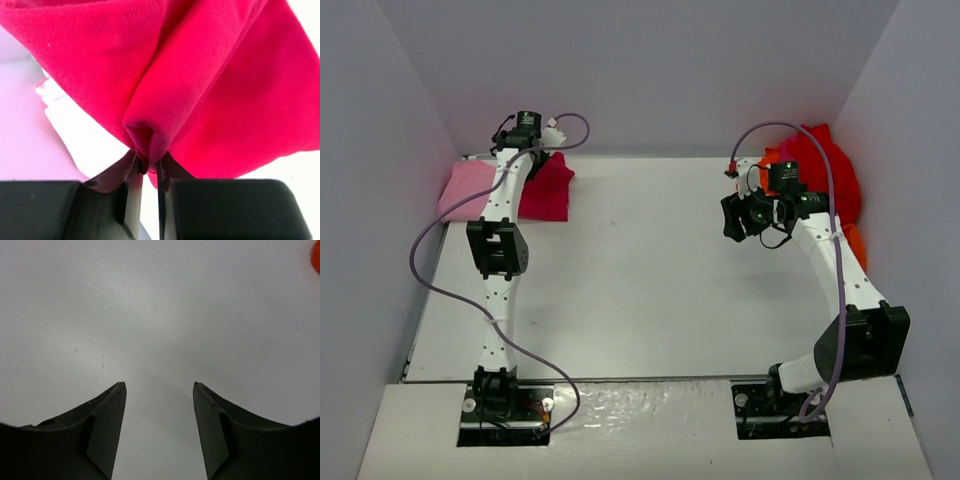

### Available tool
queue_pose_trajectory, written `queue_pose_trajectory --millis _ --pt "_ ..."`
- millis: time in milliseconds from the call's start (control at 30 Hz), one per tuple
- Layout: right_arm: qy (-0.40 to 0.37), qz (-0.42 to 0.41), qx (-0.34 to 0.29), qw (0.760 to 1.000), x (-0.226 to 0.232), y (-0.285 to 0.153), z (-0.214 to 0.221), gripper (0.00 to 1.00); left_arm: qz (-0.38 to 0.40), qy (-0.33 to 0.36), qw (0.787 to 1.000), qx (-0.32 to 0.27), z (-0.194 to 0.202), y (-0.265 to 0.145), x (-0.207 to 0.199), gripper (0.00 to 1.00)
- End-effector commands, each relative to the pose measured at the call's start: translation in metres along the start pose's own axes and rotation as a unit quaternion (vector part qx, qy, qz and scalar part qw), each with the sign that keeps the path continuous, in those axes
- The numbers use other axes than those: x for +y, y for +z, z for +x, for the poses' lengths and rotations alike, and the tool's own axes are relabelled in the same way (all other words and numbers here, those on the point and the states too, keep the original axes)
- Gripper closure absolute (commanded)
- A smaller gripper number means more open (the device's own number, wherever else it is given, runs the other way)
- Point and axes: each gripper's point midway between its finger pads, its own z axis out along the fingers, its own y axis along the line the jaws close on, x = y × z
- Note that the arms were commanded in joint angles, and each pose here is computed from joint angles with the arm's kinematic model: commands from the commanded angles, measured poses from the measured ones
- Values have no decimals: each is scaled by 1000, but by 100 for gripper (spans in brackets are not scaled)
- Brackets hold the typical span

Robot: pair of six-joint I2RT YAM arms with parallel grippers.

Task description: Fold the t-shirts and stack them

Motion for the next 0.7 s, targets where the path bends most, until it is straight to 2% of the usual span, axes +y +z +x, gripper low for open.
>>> queue_pose_trajectory --millis 0,233,500,667 --pt "-10 -2 -25 1000 3 -3 -8 47 -65 38 997 -31 -23 -39 34 100" --pt "-8 -2 -23 1000 2 0 -8 47 -80 16 997 -4 5 -36 58 100" --pt "-7 5 -21 1000 -1 1 -8 47 -79 3 997 5 41 -64 94 100" --pt "-6 10 -19 1000 -3 1 -6 47 -84 -21 996 -12 50 -87 117 100"
